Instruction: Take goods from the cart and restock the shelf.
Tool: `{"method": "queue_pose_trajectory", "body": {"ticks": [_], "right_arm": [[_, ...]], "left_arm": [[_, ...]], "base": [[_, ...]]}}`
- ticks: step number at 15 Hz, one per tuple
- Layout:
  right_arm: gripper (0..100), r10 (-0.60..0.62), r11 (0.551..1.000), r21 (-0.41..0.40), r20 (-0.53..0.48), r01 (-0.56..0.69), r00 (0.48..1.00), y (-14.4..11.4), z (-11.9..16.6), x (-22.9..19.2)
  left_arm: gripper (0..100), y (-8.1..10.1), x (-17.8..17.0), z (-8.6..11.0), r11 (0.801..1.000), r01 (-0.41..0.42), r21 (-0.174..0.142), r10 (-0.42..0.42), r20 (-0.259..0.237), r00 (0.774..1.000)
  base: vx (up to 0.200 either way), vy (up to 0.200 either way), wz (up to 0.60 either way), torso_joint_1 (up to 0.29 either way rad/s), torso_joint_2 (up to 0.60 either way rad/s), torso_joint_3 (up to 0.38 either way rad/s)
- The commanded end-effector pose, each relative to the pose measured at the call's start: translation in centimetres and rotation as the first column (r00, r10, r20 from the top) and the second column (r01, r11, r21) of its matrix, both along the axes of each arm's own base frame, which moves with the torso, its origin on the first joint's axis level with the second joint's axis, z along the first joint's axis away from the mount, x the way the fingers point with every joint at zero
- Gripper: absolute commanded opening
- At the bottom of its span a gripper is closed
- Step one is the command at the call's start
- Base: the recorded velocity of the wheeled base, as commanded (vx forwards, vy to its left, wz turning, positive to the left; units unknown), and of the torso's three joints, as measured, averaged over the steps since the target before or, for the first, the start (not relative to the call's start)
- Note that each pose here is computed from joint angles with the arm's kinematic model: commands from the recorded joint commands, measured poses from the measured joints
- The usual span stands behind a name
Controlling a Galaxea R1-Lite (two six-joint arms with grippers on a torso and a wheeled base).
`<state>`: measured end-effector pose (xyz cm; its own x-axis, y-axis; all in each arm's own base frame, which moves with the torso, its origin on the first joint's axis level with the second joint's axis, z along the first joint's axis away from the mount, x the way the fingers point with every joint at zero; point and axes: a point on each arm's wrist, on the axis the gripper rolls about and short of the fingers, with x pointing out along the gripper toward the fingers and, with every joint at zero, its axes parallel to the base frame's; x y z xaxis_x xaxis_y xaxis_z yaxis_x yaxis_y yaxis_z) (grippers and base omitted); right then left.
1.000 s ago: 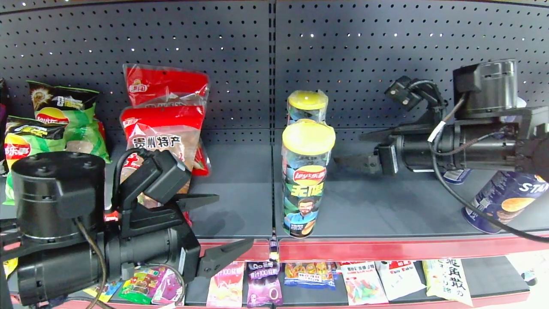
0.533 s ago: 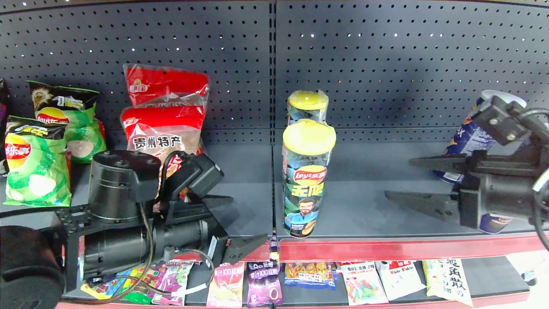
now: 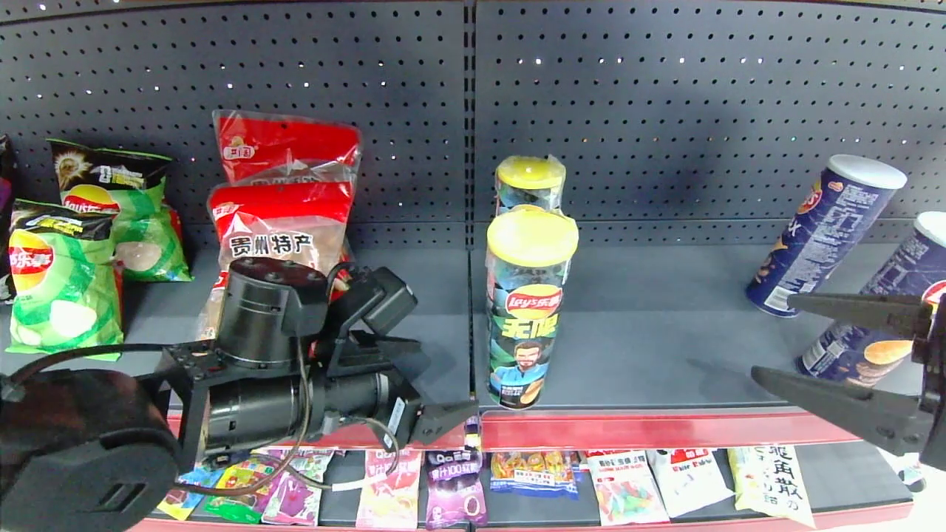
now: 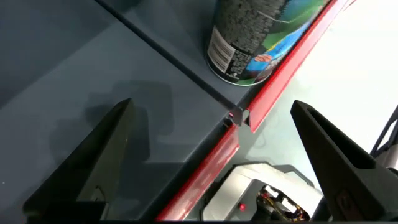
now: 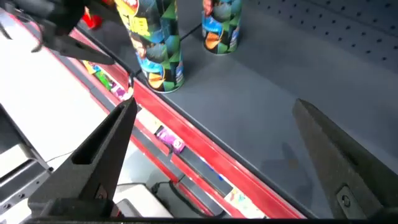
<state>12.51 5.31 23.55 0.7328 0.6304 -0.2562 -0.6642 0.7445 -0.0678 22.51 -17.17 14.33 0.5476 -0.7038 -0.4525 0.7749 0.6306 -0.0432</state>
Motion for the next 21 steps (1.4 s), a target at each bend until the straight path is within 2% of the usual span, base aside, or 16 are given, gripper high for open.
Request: {"method": "queue_pose_trajectory", "body": {"ticks": [1, 7, 13, 17, 21], "right_arm": [[100, -0.003, 1.0, 0.006, 0.018, 0.003, 1.0, -0.2, 0.3, -0.4], [100, -0.004, 1.0, 0.008, 0.024, 0.004, 1.0, -0.2, 0.4, -0.3], [100, -0.004, 1.0, 0.006, 0.02, 0.004, 1.0, -0.2, 0.3, -0.3], [100, -0.004, 1.0, 0.005, 0.017, 0.004, 1.0, -0.1, 0.3, -0.2], [100, -0.004, 1.0, 0.006, 0.018, 0.004, 1.0, -0.1, 0.3, -0.2]], "left_arm": [[100, -1.0, 1.4, -0.5, 1.0, -0.011, 0.01, 0.011, -0.003, 1.0], [100, -1.6, 2.6, -0.8, 0.999, -0.038, 0.021, 0.038, 0.004, 0.999], [100, -1.4, 3.0, -0.9, 0.997, -0.07, 0.032, 0.07, 0.009, 0.998], [100, -1.7, 3.7, -0.4, 0.996, -0.086, 0.022, 0.085, 0.031, 0.996], [100, -1.8, 3.8, -0.6, 0.996, -0.087, 0.024, 0.087, 0.03, 0.996]], "base": [[0.0, 0.0, 0.0, 0.0, 0.0, 0.0], [0.0, 0.0, 0.0, 0.0, 0.0, 0.0], [0.0, 0.0, 0.0, 0.0, 0.0, 0.0], [0.0, 0.0, 0.0, 0.0, 0.0, 0.0], [0.0, 0.0, 0.0, 0.0, 0.0, 0.0]]}}
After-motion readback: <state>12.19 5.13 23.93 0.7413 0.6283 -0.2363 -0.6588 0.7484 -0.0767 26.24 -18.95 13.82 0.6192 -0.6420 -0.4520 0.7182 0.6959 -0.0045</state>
